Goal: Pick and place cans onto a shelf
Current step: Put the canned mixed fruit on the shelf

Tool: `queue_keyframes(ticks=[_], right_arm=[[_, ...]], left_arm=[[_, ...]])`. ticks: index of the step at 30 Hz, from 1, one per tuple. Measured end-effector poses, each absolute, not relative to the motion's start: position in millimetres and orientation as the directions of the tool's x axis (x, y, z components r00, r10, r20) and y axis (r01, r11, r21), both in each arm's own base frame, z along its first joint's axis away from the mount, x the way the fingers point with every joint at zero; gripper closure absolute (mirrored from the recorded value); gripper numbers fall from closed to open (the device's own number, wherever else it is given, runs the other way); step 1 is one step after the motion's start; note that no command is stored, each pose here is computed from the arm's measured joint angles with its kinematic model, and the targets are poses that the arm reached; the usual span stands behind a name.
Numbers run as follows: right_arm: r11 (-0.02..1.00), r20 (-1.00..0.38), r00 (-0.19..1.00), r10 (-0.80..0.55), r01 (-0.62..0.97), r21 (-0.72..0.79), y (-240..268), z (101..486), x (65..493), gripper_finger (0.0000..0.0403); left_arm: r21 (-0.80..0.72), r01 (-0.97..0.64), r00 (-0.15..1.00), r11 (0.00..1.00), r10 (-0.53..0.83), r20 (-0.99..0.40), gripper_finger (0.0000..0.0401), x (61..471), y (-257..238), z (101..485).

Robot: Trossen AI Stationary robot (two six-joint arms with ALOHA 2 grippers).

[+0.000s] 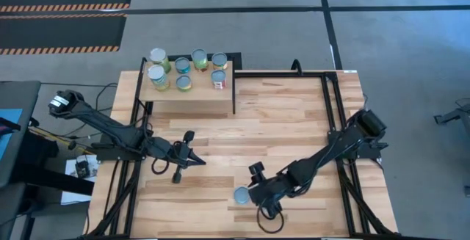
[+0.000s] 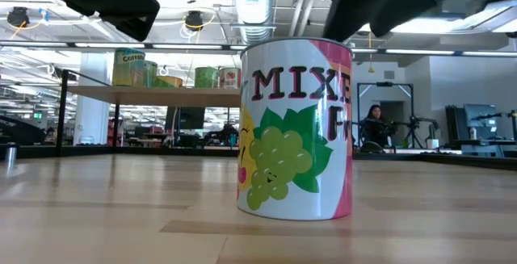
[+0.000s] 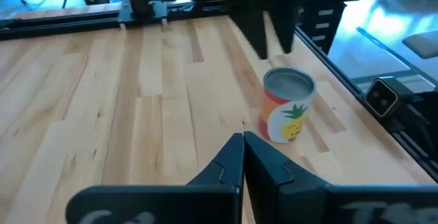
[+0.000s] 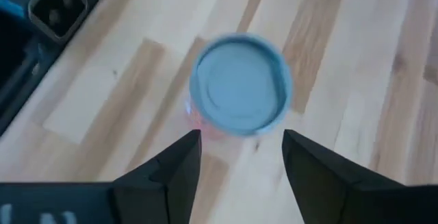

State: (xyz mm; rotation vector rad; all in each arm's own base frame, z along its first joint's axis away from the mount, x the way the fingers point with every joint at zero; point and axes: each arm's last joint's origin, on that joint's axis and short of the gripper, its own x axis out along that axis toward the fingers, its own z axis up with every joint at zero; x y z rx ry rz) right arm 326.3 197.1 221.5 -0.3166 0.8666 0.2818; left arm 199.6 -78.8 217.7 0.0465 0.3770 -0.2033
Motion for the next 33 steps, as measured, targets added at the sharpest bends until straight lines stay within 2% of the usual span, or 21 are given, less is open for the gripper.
queue_keyframes(ticks=[4, 8, 20, 27, 33], right_arm=[[0.886, -0.818, 0.565, 0.110, -0.429, -0.178, 202.1, 216.4, 333.0, 0.0178], [0.844, -0.840, 0.534, 0.093, -0.490, -0.217, 203.4, 206.6, 335.0, 0.0198], [0.784, -0.841, 0.516, 0.164, -0.585, -0.206, 189.9, 208.5, 344.7, 0.0310], [0.766, -0.835, 0.502, 0.226, -0.621, -0.166, 179.3, 209.6, 352.0, 0.0332], [0.765, -0.834, 0.504, 0.223, -0.621, -0.171, 175.0, 209.6, 354.3, 0.0348]], left_arm=[[0.016, 0.203, 0.907, 0.979, -0.182, -0.380, 0.0401, 199.3, -78.4, 216.7], [0.017, 0.197, 0.903, 0.980, -0.175, -0.392, 0.0401, 198.9, -78.0, 215.5], [0.010, 0.190, 0.900, 0.982, -0.170, -0.401, 0.0401, 198.5, -77.8, 214.7], [-0.026, 0.175, 0.898, 0.984, -0.171, -0.405, 0.0401, 198.4, -77.7, 214.3], [-0.028, 0.174, 0.898, 0.984, -0.170, -0.405, 0.0401, 198.4, -77.7, 214.3]])
